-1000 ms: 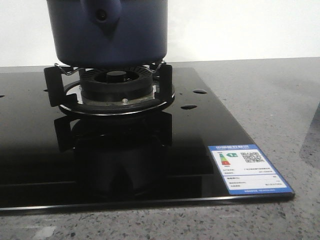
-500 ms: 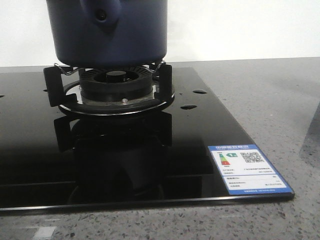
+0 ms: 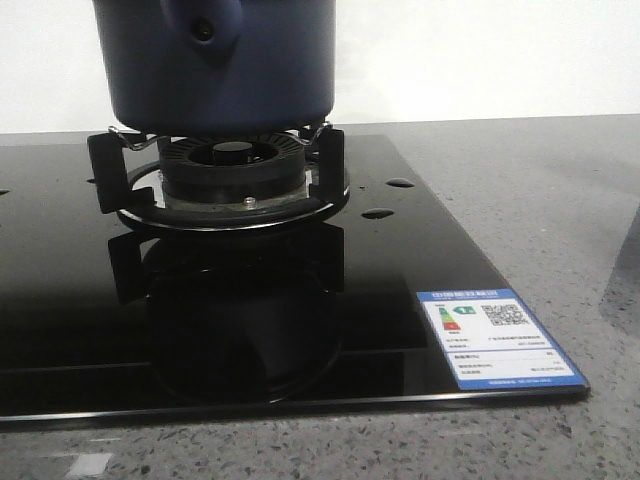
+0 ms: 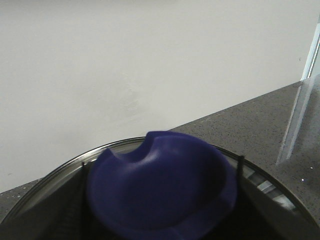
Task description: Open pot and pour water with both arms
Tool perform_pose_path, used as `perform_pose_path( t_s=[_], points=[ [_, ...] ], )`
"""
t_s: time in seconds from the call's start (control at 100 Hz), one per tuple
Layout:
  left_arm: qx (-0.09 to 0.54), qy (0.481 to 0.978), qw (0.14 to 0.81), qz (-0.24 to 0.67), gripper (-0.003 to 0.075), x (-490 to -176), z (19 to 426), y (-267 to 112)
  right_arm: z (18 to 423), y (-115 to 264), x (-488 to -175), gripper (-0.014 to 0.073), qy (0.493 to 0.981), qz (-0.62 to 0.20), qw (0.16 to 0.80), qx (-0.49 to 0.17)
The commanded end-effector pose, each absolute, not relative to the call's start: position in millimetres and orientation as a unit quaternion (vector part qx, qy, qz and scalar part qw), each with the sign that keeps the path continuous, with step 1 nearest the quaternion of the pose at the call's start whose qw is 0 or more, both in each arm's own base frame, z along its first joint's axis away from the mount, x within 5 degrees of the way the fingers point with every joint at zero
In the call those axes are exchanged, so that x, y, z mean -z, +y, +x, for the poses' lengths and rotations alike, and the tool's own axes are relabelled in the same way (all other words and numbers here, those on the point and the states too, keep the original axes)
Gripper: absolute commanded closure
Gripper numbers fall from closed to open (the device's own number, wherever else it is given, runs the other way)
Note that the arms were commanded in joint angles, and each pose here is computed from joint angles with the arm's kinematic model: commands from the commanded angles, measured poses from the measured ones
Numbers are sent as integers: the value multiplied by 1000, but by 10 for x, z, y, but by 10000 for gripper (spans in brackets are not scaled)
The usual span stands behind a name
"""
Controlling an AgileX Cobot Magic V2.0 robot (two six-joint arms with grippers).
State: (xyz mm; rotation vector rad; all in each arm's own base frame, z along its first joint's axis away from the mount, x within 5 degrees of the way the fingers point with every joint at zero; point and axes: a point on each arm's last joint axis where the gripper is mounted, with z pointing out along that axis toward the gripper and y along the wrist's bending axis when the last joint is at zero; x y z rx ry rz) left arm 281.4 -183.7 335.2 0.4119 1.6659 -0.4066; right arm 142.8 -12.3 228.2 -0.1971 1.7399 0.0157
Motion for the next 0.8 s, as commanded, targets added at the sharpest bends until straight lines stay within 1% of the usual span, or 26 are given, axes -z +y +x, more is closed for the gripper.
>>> perform_pose_path(
  t_s=[0.0, 0.38, 0.63, 0.79],
  points=[
    [183, 673, 701, 150, 334, -3666, 2791, -1796, 1446, -94, -2398, -17, 740, -93, 666, -21],
    [181, 680, 694, 153, 334, -3603, 2828, -1821, 1446, -93, -2397, -17, 740, -94, 666, -21],
    [186, 665, 708, 148, 334, -3741, 2745, -1763, 1446, -94, -2396, -17, 740, -94, 665, -20],
    [187, 671, 702, 151, 334, -3730, 2740, -1768, 1446, -94, -2396, -17, 740, -94, 665, -20]
  ],
)
